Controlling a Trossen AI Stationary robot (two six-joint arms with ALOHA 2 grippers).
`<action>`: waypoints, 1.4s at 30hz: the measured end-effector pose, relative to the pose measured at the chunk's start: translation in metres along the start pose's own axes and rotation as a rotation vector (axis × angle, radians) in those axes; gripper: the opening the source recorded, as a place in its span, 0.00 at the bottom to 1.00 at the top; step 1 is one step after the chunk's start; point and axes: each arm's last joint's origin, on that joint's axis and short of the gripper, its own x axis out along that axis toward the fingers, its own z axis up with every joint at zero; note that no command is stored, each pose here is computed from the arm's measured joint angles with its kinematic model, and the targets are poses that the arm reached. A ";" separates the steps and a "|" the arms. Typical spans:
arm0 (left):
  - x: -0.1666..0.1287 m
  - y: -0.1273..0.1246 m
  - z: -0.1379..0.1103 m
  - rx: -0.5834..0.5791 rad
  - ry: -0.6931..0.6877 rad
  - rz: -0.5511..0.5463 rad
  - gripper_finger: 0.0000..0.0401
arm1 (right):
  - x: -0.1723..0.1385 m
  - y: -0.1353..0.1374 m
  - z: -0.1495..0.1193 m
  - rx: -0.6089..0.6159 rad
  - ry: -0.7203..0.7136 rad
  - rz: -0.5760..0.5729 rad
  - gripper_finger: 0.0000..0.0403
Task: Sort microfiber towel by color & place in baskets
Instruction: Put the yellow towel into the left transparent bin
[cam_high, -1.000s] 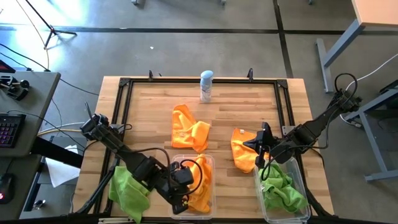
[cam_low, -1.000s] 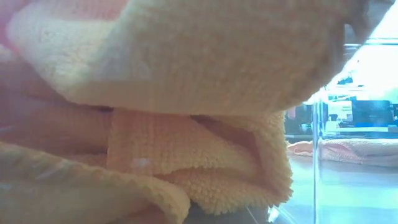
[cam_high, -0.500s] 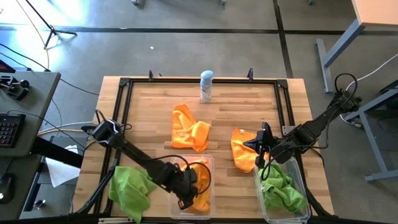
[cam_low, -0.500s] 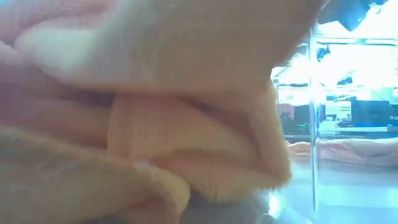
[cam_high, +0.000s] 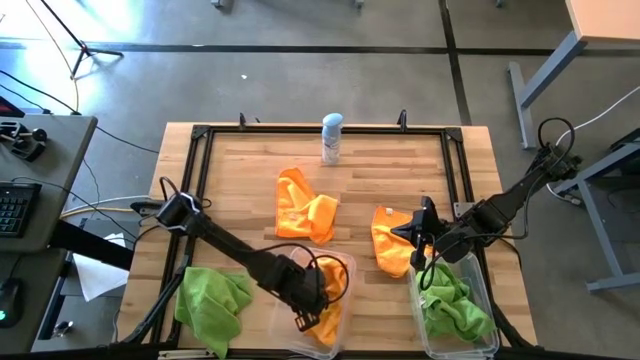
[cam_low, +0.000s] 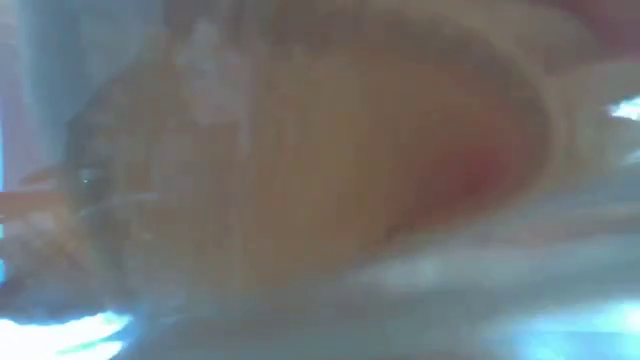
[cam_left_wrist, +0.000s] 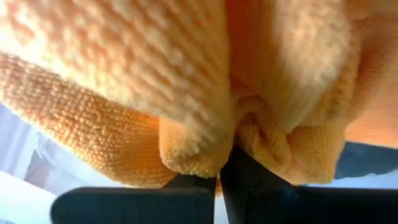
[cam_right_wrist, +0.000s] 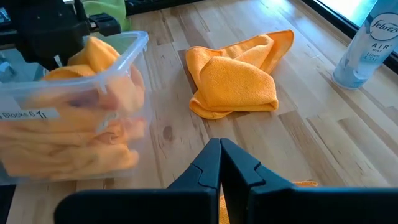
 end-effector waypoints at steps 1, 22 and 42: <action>-0.002 -0.002 0.001 -0.001 -0.006 -0.007 0.00 | 0.000 0.000 0.000 0.000 0.000 -0.001 0.00; -0.063 -0.024 0.025 0.431 -0.151 0.014 0.00 | 0.000 0.000 0.000 0.000 0.000 0.000 0.00; 0.037 -0.017 0.026 0.405 0.127 0.137 0.00 | 0.000 0.000 0.000 0.001 0.000 0.000 0.00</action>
